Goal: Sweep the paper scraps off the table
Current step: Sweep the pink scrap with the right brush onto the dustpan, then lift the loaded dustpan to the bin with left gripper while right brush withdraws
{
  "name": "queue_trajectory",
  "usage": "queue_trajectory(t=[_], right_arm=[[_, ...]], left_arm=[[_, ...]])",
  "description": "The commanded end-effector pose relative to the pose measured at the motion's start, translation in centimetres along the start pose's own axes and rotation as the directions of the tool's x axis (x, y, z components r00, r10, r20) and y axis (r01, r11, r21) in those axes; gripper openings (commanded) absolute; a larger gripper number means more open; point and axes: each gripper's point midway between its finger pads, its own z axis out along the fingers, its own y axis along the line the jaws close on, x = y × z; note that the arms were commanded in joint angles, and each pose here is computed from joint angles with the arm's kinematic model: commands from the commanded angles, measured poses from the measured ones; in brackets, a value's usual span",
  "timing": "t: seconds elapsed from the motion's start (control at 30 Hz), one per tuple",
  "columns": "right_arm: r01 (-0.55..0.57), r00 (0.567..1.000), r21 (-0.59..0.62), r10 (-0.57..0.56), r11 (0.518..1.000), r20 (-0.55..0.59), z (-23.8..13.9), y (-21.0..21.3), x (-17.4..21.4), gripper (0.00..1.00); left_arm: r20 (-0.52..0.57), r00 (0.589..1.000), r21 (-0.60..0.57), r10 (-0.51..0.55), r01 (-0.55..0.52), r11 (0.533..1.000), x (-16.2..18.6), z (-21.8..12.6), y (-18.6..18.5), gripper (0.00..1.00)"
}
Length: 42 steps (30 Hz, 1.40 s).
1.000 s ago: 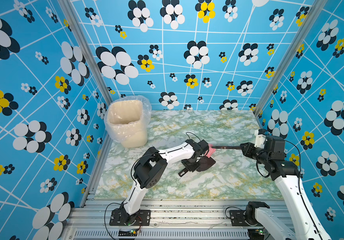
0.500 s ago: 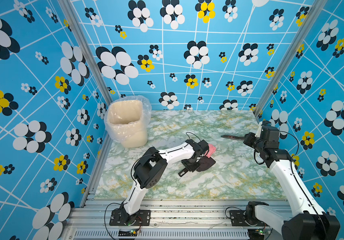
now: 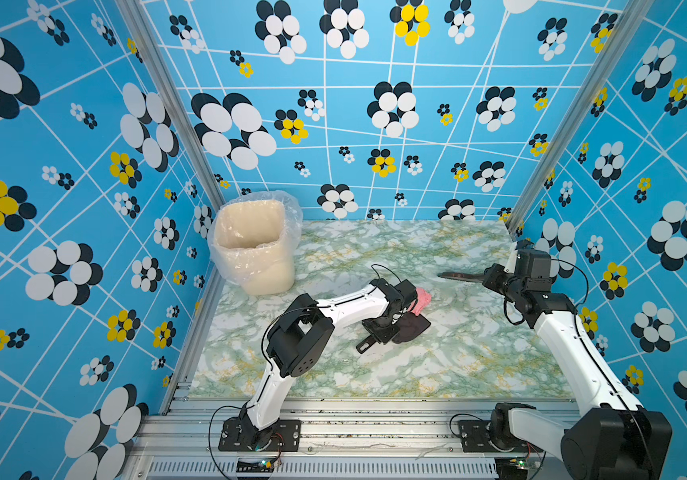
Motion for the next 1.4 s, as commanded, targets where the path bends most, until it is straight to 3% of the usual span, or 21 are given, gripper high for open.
queue_trajectory(t=[0.0,0.5,0.77,1.03,1.37], right_arm=[[0.026,1.000,-0.049,-0.026,0.998,-0.016,-0.4,0.9,0.9,0.00],[0.109,0.979,-0.205,-0.140,0.973,-0.147,-1.2,3.5,5.9,0.00],[0.093,0.947,-0.330,-0.185,0.939,-0.261,-3.8,5.6,8.9,0.00],[0.107,0.979,-0.199,-0.139,0.974,-0.152,-5.7,3.5,6.7,0.00],[-0.014,0.998,0.003,0.014,1.000,0.061,-7.5,-0.1,2.9,0.00]], left_arm=[[-0.018,1.000,-0.025,-0.002,0.002,1.000,0.6,-0.2,0.4,0.00],[-0.013,1.000,-0.032,-0.007,0.007,0.999,0.7,-0.4,0.5,0.00],[-0.017,1.000,-0.035,-0.006,0.006,0.999,0.8,-0.3,0.5,0.00],[0.032,0.999,-0.011,-0.018,0.018,1.000,0.4,-0.8,0.2,0.00],[0.125,0.991,0.038,-0.042,0.037,0.999,-0.3,-1.9,-0.5,0.00]])
